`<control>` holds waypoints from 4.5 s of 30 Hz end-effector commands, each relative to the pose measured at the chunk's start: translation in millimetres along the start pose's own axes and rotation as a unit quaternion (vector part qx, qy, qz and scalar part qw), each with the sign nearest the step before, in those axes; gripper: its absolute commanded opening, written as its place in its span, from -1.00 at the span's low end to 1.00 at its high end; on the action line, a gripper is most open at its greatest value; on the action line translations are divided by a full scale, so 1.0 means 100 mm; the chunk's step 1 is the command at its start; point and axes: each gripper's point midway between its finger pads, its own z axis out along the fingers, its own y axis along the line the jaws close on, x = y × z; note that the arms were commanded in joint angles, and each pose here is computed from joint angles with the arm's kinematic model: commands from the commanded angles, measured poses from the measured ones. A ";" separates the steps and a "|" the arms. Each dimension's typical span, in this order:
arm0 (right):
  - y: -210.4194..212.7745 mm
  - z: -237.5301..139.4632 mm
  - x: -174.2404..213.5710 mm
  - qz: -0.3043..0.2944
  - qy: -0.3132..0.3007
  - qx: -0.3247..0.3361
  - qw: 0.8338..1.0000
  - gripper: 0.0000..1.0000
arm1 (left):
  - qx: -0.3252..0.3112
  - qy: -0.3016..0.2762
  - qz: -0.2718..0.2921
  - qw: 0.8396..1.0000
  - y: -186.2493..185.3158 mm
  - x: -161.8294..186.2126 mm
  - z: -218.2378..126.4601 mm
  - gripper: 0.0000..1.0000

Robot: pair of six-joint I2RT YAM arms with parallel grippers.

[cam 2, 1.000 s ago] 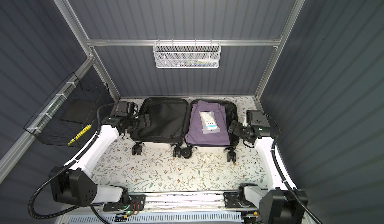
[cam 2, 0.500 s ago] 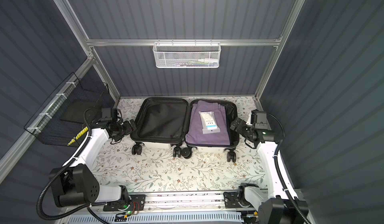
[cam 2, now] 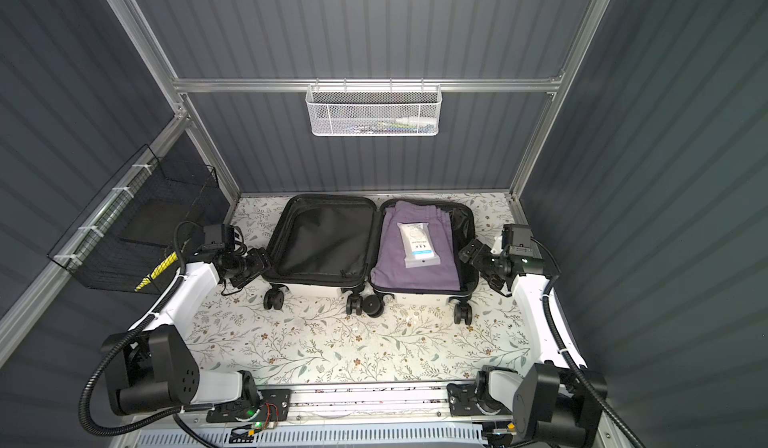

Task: Pack the luggage

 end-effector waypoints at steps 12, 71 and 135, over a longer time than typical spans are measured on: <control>-0.11 0.19 0.04 0.064 0.031 -0.060 0.996 0.96 | 0.003 0.011 -0.020 1.000 0.07 0.09 0.07 -0.09; -0.31 0.36 0.11 0.032 0.038 0.019 0.999 0.87 | -0.052 -0.007 0.053 0.997 0.03 1.16 -0.23 0.56; -0.65 0.25 -0.39 0.111 -0.018 0.079 0.991 0.98 | -0.049 -0.061 0.077 0.994 0.20 1.16 0.23 0.67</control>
